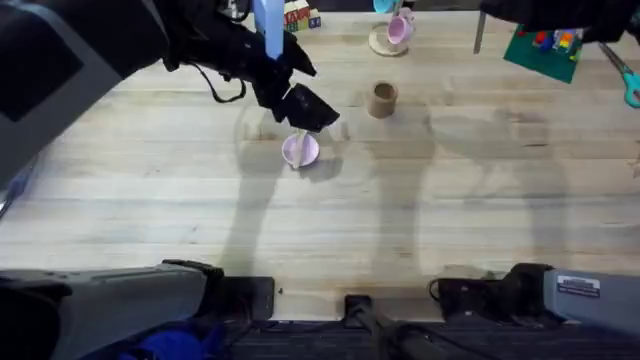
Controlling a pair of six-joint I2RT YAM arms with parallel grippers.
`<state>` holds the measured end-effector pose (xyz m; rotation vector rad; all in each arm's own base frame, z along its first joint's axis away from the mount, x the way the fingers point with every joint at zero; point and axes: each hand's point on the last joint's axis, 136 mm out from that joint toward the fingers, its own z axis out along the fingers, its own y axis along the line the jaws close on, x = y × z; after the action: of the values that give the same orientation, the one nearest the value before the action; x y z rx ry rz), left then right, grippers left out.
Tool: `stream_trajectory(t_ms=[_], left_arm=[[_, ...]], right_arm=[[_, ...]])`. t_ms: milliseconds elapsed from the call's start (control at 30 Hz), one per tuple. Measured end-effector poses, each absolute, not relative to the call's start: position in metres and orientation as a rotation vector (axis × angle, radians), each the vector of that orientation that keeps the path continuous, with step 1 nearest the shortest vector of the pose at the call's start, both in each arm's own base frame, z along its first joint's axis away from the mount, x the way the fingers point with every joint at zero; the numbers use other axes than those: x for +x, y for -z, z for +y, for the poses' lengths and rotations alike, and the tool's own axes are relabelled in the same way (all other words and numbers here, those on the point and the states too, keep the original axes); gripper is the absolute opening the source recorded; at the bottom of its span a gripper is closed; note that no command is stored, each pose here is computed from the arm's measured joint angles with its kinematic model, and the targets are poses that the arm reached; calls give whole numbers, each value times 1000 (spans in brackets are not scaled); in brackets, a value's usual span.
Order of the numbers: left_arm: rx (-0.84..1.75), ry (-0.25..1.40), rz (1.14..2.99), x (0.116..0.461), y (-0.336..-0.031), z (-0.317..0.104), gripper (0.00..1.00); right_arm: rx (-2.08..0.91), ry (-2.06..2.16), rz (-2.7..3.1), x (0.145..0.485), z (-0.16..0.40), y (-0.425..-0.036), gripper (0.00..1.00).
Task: Pick up a utensil and set it on the pink plate, then put the other utensil in the container.
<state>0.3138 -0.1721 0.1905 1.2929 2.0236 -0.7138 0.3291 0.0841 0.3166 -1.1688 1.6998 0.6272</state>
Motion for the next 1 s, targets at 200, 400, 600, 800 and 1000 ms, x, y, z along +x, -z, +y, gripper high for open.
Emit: stream_trajectory(t_ms=[200,400,600,800,1000], left_arm=[[1293,714,2024,314,-190,-172,993],[1293,714,2024,314,-190,-172,993],[1293,714,2024,314,-191,-172,993],[1293,713,2024,314,-190,-172,993],[1293,714,2024,314,-190,-172,993]], right_arm=[[-1184,-704,1597,329,92,-322,31],[-1191,-776,1504,333,97,-323,31],[-1200,-826,1419,342,99,-315,31],[-1251,-862,1336,351,112,-298,31],[-1307,-917,1265,360,134,-275,31]])
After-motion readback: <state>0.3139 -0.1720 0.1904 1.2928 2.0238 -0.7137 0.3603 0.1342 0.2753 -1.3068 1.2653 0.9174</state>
